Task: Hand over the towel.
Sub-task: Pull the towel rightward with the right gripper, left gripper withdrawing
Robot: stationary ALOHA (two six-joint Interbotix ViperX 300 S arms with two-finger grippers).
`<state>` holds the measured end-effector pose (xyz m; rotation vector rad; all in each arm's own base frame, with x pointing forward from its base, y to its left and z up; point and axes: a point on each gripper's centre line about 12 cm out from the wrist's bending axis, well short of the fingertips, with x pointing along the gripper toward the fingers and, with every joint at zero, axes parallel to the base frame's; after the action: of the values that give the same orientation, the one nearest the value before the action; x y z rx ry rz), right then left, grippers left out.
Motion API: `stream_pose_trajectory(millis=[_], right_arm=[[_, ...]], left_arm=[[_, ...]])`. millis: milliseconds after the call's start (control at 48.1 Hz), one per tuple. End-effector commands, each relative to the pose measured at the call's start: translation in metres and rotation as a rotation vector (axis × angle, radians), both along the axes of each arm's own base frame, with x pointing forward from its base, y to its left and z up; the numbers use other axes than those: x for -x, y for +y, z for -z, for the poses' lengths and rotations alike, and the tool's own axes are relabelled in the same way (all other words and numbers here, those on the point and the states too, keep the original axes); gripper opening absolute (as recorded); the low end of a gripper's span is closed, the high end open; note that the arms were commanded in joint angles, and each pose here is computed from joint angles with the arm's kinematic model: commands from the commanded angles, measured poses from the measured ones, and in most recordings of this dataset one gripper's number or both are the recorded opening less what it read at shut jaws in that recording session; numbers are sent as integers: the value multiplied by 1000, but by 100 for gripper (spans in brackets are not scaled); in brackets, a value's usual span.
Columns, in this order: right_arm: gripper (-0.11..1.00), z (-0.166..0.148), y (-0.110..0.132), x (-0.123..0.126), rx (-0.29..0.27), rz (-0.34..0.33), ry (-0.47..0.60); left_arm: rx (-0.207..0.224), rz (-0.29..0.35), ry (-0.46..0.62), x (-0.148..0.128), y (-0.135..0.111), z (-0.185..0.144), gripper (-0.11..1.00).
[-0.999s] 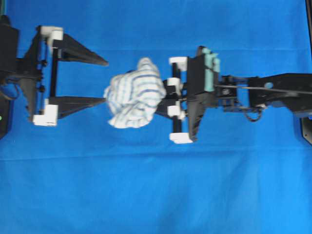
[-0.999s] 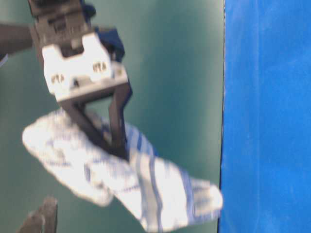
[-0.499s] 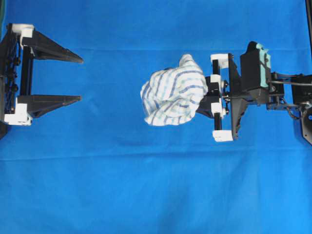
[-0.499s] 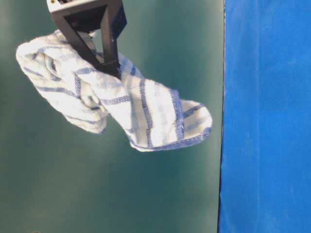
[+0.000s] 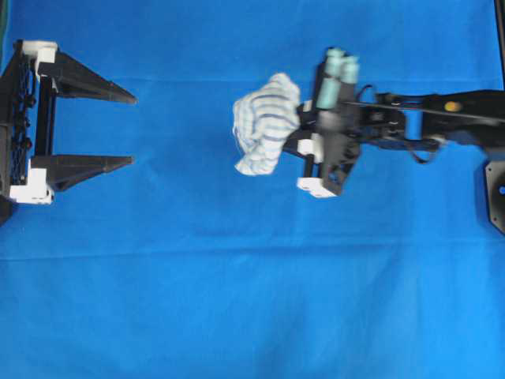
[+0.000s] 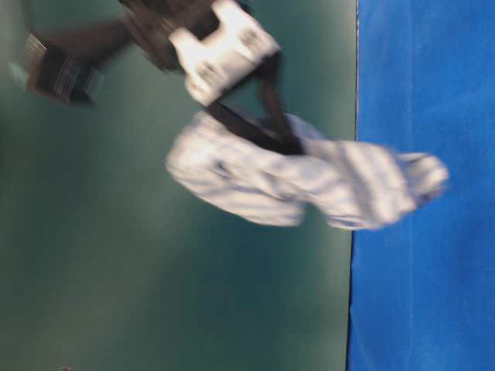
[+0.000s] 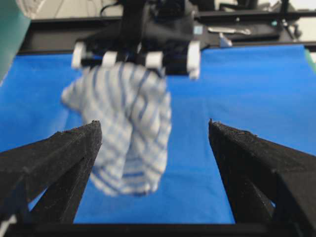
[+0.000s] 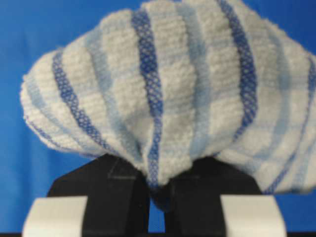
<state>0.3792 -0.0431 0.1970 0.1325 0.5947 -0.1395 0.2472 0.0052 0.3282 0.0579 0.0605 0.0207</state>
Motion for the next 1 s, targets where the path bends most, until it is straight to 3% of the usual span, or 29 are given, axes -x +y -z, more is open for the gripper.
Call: stream_pose_trajectory(millis=[0,146,291,895,936,978], right_arm=[[5,15,-2,-14,-11,-2,77],[5,56,-2,-22,-26,-9,208],[5,76,-3,-26,-33,-8,254],[6,74,-2,-32,-50,4,246],[7,71,-2,-32,-51,4,241],[18,67,-1,-32,-48,0,237]], left_arm=[[3,1,-17,-1,0,-5,91],[3,1,-14,0,0,-4,91],[3,1,-11,0,0,-3,91],[3,1,-8,0,0,1,91],[3,1,-8,0,0,1,91],[3,1,-8,0,0,1,91]])
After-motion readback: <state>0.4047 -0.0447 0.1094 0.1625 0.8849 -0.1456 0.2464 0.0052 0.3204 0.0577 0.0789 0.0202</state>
